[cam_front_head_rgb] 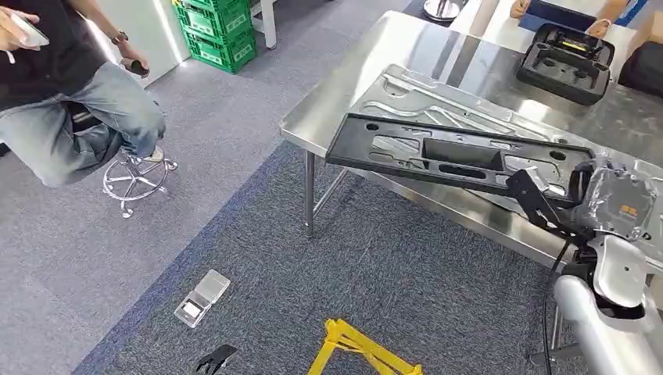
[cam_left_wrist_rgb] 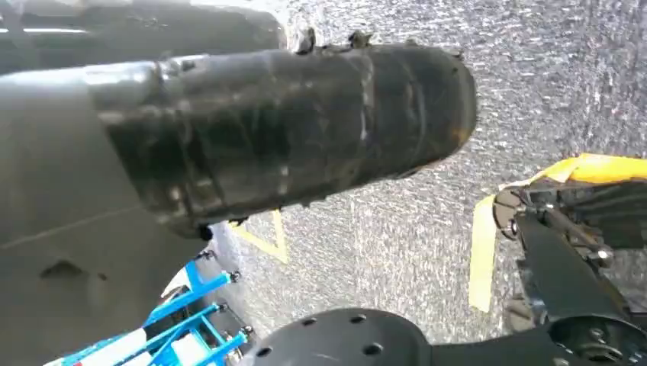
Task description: Take the parts from the cabinet and place them on the table.
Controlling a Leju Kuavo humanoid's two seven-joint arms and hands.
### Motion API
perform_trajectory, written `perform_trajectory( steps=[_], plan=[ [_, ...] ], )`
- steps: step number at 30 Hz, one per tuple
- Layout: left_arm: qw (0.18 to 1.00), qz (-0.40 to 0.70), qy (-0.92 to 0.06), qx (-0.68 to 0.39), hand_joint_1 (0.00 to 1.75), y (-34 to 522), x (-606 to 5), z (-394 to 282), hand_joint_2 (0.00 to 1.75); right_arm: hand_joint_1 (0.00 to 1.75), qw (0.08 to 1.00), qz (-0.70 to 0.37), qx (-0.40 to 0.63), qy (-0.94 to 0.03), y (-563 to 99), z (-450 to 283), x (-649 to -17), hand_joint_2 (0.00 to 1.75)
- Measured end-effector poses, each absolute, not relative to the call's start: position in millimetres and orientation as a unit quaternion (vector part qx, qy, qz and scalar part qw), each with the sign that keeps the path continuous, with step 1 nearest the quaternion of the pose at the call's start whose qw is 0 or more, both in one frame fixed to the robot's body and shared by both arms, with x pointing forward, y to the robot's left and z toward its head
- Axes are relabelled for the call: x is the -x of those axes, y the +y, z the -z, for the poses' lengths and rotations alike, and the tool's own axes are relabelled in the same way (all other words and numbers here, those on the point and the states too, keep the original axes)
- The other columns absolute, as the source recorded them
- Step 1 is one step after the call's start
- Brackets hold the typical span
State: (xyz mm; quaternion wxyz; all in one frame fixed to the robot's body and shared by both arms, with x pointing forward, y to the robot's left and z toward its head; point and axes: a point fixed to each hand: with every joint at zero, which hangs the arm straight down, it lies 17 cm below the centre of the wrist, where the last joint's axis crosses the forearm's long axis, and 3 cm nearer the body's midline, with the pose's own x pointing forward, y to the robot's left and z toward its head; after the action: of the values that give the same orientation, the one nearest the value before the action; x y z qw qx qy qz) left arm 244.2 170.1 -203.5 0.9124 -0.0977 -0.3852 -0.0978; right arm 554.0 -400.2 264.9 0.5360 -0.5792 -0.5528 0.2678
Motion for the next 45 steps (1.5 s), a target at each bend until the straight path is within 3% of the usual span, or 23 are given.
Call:
perform_trajectory(
  steps=[15, 45],
  plan=[
    [0.918, 0.091, -0.377, 0.089, 0.00, 181, -231, 211, 0.00, 1.75, 0.599, -0.218, 0.540, -0.549, -427, -249, -551, 1.75],
    [0.919, 0.086, -0.374, 0.084, 0.00, 189, -227, 213, 0.00, 1.75, 0.605, -0.221, 0.537, -0.545, -427, -241, -551, 1.75]
  ],
)
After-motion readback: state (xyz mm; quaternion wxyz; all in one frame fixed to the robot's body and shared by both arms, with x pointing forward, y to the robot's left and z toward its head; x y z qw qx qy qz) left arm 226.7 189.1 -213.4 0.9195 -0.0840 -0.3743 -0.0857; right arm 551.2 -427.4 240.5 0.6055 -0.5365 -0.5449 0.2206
